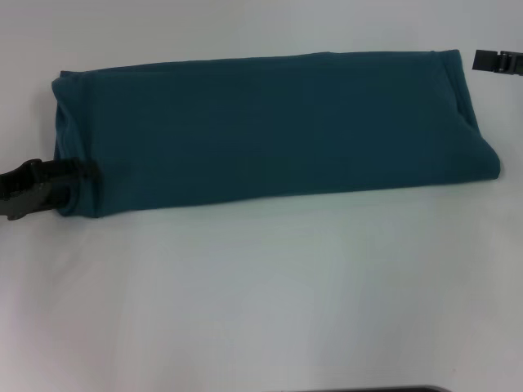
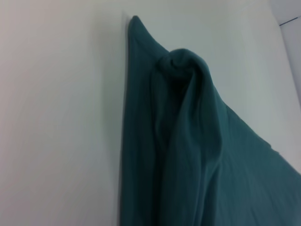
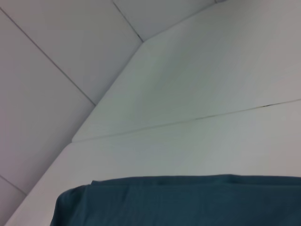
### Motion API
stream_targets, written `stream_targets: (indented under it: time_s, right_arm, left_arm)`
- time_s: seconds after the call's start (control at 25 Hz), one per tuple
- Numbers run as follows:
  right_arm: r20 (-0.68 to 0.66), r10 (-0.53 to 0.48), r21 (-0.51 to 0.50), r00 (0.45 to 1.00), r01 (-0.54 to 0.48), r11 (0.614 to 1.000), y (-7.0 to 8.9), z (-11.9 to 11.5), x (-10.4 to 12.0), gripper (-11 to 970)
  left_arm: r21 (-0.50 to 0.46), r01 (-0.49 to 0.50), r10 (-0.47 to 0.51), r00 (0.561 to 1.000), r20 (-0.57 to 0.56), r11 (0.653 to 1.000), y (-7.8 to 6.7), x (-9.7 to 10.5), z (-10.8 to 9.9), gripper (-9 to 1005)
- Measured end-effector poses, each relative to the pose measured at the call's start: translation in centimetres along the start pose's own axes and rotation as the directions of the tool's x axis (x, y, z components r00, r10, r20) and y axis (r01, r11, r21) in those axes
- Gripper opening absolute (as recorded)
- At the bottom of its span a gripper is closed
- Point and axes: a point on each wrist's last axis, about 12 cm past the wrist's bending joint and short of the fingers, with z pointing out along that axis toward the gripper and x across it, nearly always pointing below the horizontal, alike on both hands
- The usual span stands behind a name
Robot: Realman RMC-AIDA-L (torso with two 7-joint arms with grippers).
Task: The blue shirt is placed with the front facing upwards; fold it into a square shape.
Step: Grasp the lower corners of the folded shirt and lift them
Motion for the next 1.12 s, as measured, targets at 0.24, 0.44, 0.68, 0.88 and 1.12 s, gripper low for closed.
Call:
stream_targets:
  time_s: [0.24, 0.44, 0.68, 0.88, 1.12]
  right_arm:
    - [0.029, 0.01, -0.002, 1.0, -0.01, 1.0, -0.1, -0.7, 0.0, 799]
    - [0.037, 0.013, -0.004, 0.999, -0.013, 1.0, -0.2, -1.0, 0.0, 797]
    - [0.035, 0.01, -0.01, 0.999, -0.01, 1.0, -0.1, -0.9, 0.0, 794]
    - [0.024, 0.011, -0.009, 1.0, -0.011, 1.0, -0.1, -0.9, -0.1, 792]
    - [-0.083, 0.047, 0.021, 0.995, -0.045, 0.999, -0.5, -2.2, 0.1, 789]
  left_arm:
    - [-0.038, -0.084, 0.083, 0.996, -0.026, 0.996, -0.9, -0.3, 0.3, 657]
    - [-0.036, -0.094, 0.092, 0.995, -0.036, 0.995, -1.4, -0.5, 0.6, 560]
    - [-0.046, -0.091, 0.089, 0.995, -0.051, 0.995, -1.4, -0.5, 0.6, 425]
    - [-0.06, -0.088, 0.085, 0.995, -0.057, 0.994, -1.3, -0.5, 0.6, 271]
    - [-0.048, -0.098, 0.096, 0.994, -0.054, 0.994, -1.6, -0.7, 0.1, 21]
